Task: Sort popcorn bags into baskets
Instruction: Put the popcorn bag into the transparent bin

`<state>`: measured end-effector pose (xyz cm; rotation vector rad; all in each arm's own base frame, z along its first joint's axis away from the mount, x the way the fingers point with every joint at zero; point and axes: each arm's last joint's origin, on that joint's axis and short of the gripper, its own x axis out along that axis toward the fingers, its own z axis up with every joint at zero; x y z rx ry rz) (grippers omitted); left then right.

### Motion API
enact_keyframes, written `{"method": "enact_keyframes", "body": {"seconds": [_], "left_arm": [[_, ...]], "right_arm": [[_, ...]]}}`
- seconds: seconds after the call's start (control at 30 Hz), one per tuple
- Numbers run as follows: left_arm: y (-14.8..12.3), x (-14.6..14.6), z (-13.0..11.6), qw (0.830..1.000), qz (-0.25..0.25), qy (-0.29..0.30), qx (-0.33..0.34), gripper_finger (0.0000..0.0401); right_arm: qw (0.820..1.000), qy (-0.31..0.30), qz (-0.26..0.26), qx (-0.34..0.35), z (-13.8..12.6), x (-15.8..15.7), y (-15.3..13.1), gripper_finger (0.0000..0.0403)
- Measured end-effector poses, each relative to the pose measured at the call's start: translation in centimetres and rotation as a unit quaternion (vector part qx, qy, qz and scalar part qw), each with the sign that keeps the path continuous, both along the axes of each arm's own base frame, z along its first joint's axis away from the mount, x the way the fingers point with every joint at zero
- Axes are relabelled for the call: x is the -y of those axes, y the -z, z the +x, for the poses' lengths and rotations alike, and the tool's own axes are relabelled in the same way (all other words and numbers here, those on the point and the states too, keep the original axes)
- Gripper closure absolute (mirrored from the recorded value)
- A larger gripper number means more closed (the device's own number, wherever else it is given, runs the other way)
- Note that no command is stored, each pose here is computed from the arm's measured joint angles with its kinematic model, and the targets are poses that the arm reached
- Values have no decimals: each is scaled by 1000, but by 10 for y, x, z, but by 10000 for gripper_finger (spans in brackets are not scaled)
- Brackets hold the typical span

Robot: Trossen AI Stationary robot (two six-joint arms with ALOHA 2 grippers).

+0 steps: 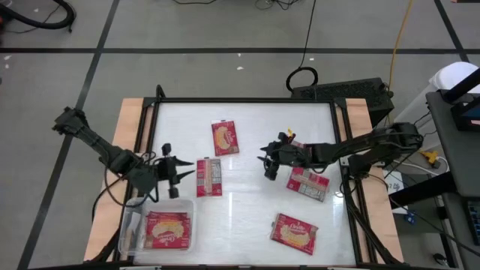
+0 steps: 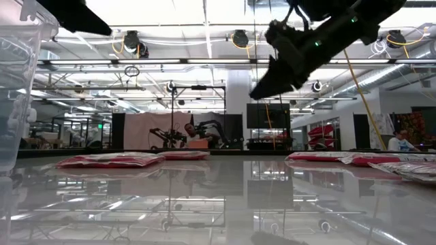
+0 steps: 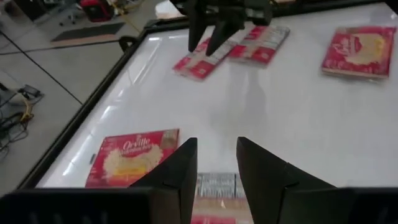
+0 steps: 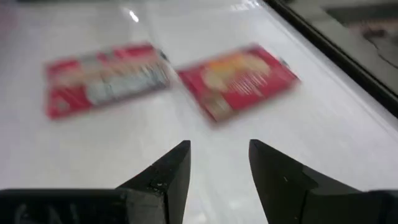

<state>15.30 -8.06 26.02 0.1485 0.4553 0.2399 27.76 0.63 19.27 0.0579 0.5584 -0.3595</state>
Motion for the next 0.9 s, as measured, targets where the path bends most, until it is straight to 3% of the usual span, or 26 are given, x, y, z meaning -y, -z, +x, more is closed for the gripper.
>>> {"method": "enact_keyframes", "body": {"seconds": [0.2, 0.37, 0.53, 0.7, 0.8, 0.9], "left_arm": [[13, -11, 14, 999, 2, 1, 43, 284], [25, -21, 21, 997, -6, 6, 75, 284], [35, -30, 23, 996, -13, 8, 87, 284], [35, -35, 25, 996, -24, -3, 90, 284], [35, -37, 26, 996, -16, -5, 88, 284], [35, -40, 26, 996, -11, -10, 87, 284]], "right_arm": [[994, 52, 35, -87, -21, 11, 6, 245], [976, 78, 50, -195, -40, 12, 19, 245], [963, 77, 44, -255, -52, 10, 32, 225], [962, 65, 35, -263, -57, 9, 42, 190], [972, 25, 5, -233, -55, 9, 47, 172], [978, 26, -18, -207, -56, 13, 55, 166]]}}
